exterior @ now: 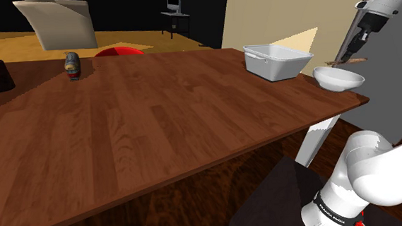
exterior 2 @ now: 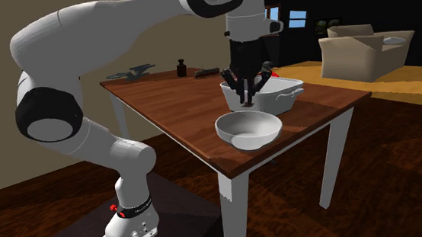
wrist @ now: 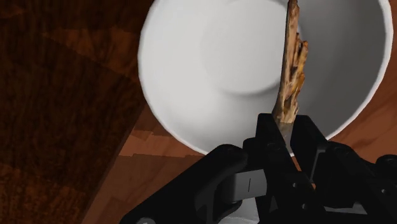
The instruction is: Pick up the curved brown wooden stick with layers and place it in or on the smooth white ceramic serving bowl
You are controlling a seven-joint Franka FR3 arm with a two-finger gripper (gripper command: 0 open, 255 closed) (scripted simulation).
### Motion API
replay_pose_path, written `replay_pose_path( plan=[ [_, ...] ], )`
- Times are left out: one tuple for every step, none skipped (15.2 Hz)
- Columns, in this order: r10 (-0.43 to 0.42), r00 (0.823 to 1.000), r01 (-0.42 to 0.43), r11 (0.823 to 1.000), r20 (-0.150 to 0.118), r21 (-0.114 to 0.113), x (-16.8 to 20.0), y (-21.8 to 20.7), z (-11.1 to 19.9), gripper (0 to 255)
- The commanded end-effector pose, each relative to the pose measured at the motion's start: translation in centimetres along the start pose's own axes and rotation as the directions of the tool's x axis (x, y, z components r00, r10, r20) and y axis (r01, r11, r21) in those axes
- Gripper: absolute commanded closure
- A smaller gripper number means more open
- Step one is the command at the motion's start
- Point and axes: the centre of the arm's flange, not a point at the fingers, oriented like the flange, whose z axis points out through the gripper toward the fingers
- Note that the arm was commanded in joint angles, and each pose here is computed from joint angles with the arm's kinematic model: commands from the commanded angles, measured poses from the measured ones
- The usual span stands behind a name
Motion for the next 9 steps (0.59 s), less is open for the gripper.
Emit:
replay_pose_path(
  plan=[
    [0.000,1.000,0.000,1.000,0.000,0.000,-0.2,0.1,1.1,255],
    [0.000,1.000,0.000,1.000,0.000,0.000,-0.3,0.1,1.6,255],
    [0.000,1.000,0.000,1.000,0.000,0.000,-0.5,0.2,2.1,255],
    [0.000,1.000,0.000,1.000,0.000,0.000,-0.6,0.2,2.6,255],
    [0.000,1.000,0.000,1.000,0.000,0.000,-0.7,0.2,3.1,255],
    [0.000,1.000,0.000,1.000,0.000,0.000,-0.8,0.2,3.6,255],
    [0.000,1.000,0.000,1.000,0.000,0.000,-0.9,0.2,4.2,255],
    [0.000,1.000,0.000,1.000,0.000,0.000,-1.0,0.3,4.7,255],
    [0.000,1.000,0.000,1.000,0.000,0.000,-1.0,0.3,5.0,255]
  ],
)
